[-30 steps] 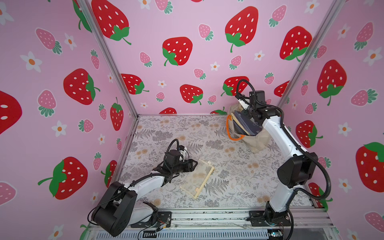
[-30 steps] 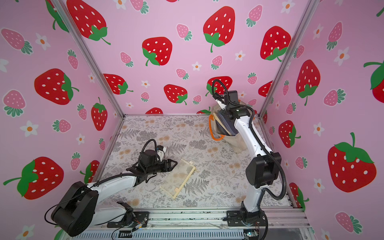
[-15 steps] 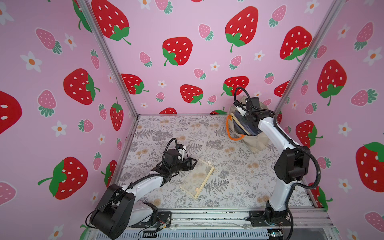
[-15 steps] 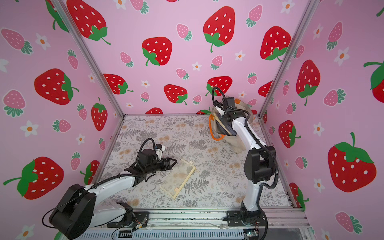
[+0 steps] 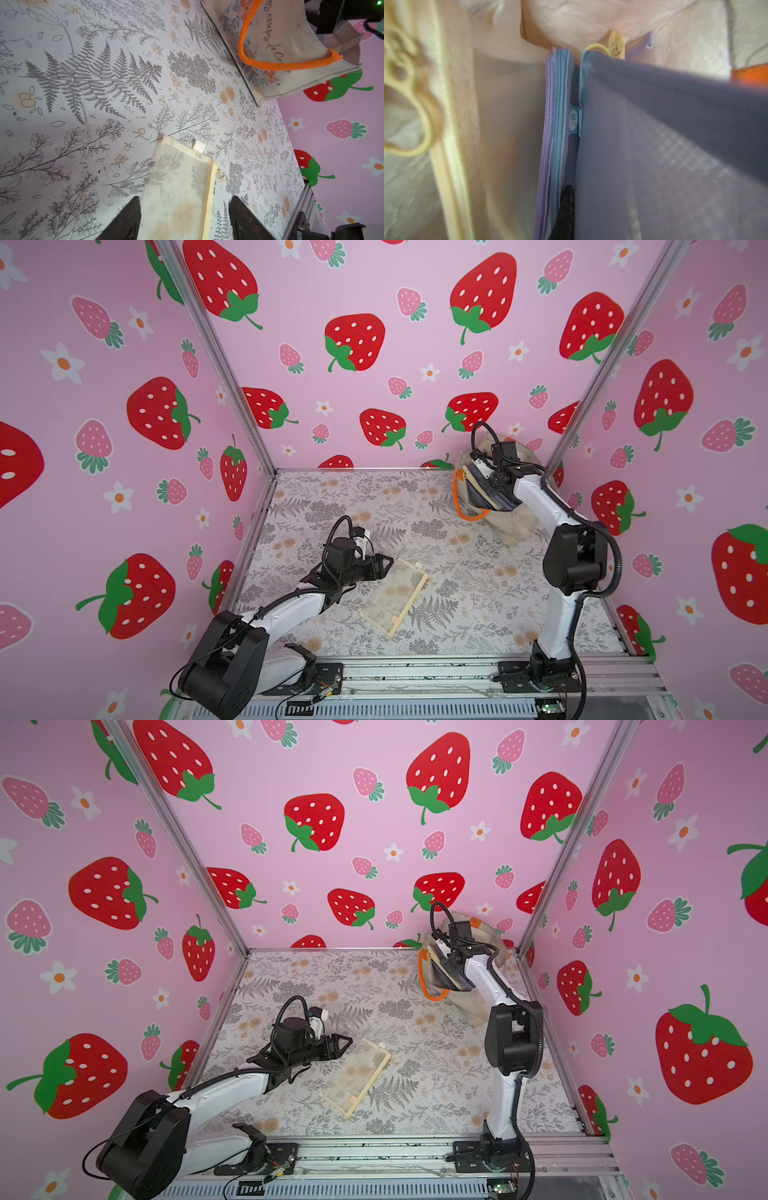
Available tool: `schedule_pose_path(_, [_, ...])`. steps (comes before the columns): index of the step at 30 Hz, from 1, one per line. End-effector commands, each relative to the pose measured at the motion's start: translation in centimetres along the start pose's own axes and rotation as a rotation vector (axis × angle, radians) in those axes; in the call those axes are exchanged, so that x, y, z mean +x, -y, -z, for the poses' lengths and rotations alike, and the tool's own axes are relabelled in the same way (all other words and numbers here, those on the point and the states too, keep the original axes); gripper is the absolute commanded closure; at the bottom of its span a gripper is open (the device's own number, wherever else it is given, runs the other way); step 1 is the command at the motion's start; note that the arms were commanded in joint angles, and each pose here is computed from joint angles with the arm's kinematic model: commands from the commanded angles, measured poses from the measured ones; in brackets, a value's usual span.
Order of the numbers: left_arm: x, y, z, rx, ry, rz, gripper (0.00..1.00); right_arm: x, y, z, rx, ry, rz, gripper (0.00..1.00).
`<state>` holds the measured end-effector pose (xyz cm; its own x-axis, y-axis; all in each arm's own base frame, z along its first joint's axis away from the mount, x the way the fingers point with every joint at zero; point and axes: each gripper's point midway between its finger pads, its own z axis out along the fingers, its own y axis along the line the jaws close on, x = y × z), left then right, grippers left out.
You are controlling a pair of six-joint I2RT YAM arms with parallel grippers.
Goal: Put the pencil pouch into the canvas bag
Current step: Place the pencil pouch in the canvas bag, then adjust the pencil pouches in the canvas bag.
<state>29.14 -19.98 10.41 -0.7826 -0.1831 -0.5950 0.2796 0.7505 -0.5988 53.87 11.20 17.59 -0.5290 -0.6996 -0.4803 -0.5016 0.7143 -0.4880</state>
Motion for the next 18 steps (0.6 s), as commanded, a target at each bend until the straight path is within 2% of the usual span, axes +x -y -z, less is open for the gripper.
schedule_pose_path(1, [-0.6, 0.3, 0.1, 0.019, 0.021, -0.006, 0.31, -0.1, 0.2, -0.4, -0.027, -0.004, -0.030, 1.00])
schedule_pose_path(4, [-0.6, 0.2, 0.2, 0.019, 0.022, -0.006, 0.31, -0.2, 0.0, -0.5, -0.042, -0.012, -0.033, 1.00])
schedule_pose_path(7, [-0.6, 0.1, 0.2, 0.015, 0.021, -0.004, 0.31, -0.5, 0.3, 0.3, -0.039, 0.008, -0.059, 0.80])
schedule_pose_path(10, [-0.5, 0.0, 0.1, 0.014, 0.017, -0.001, 0.31, -0.6, 0.4, 1.2, -0.031, 0.036, -0.081, 0.71])
schedule_pose_path(13, [-0.4, 0.0, -0.1, 0.018, 0.014, 0.003, 0.31, -0.9, 0.1, 2.3, -0.051, 0.069, -0.113, 0.73])
schedule_pose_path(15, [-0.5, 0.0, -0.1, 0.021, 0.015, 0.004, 0.31, -1.2, -0.1, 2.9, -0.064, 0.096, -0.135, 0.78])
schedule_pose_path(18, [-0.4, 0.1, -0.1, 0.024, 0.014, 0.005, 0.31, -1.4, 0.1, 3.6, -0.061, 0.118, -0.162, 0.96])
